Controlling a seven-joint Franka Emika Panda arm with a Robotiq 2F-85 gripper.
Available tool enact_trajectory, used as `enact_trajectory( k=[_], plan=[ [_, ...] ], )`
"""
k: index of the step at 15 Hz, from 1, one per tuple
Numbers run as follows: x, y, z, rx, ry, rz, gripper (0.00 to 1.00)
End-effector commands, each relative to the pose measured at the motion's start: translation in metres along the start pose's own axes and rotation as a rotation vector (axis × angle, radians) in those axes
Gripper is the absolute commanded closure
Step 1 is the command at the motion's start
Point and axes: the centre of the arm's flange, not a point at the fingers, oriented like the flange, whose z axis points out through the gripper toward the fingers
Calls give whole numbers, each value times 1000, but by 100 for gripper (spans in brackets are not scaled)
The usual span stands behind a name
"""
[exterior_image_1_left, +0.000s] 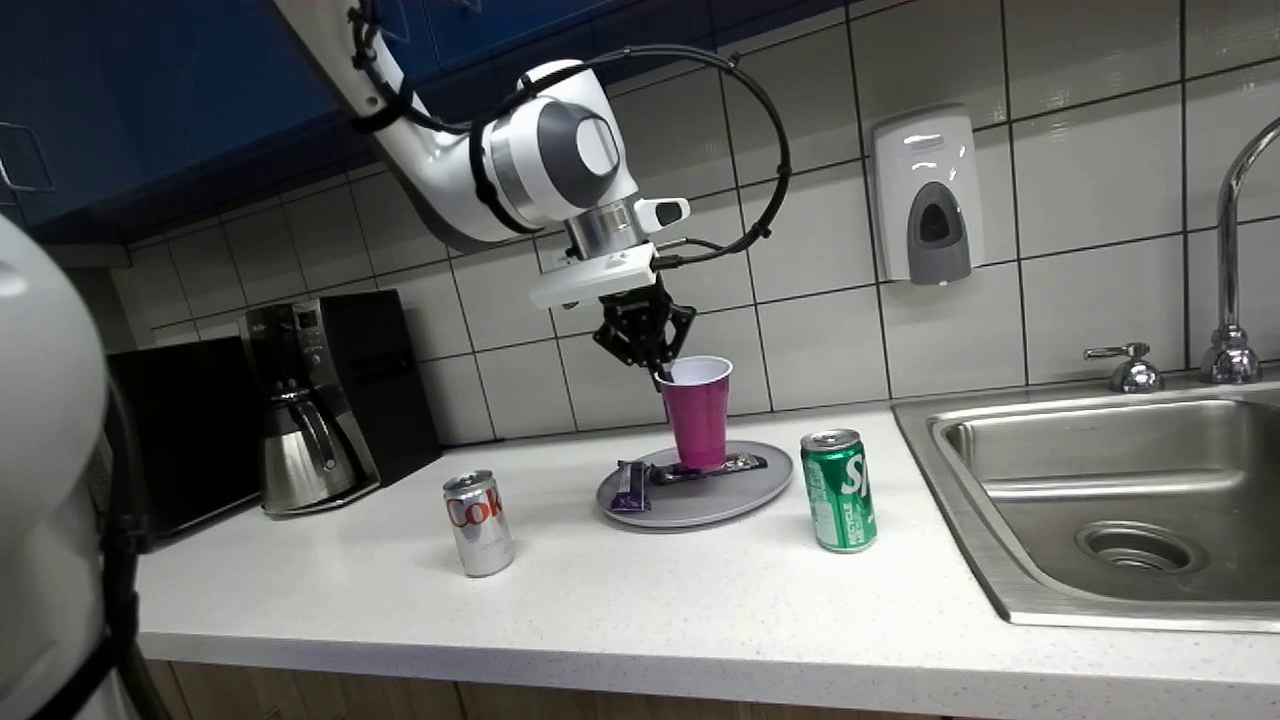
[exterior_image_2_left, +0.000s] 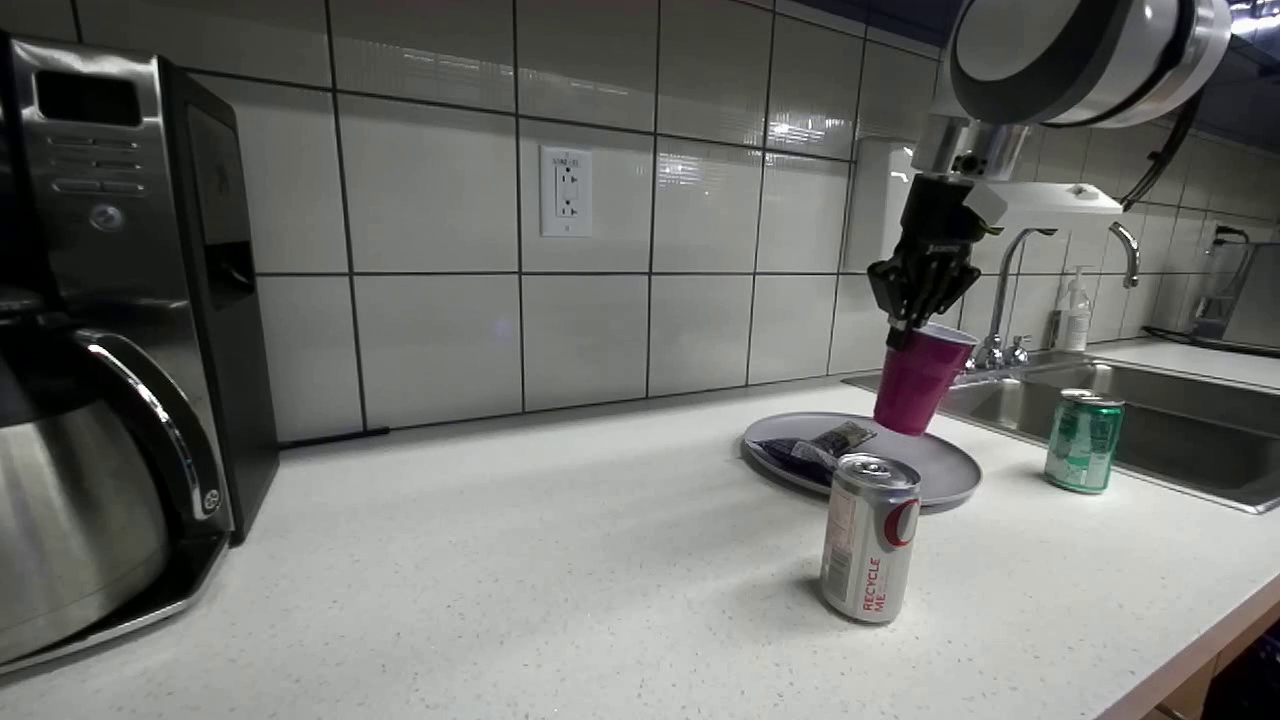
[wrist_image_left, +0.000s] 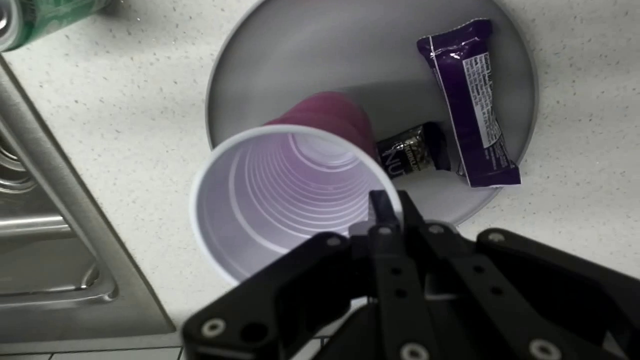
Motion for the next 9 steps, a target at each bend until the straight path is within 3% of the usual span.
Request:
enact_trajectory(
  k=[1,9],
  plan=[
    [-11,9,-19,-14,24,-3,99],
    [-14,43,-24,-23,28,17,99]
  ],
)
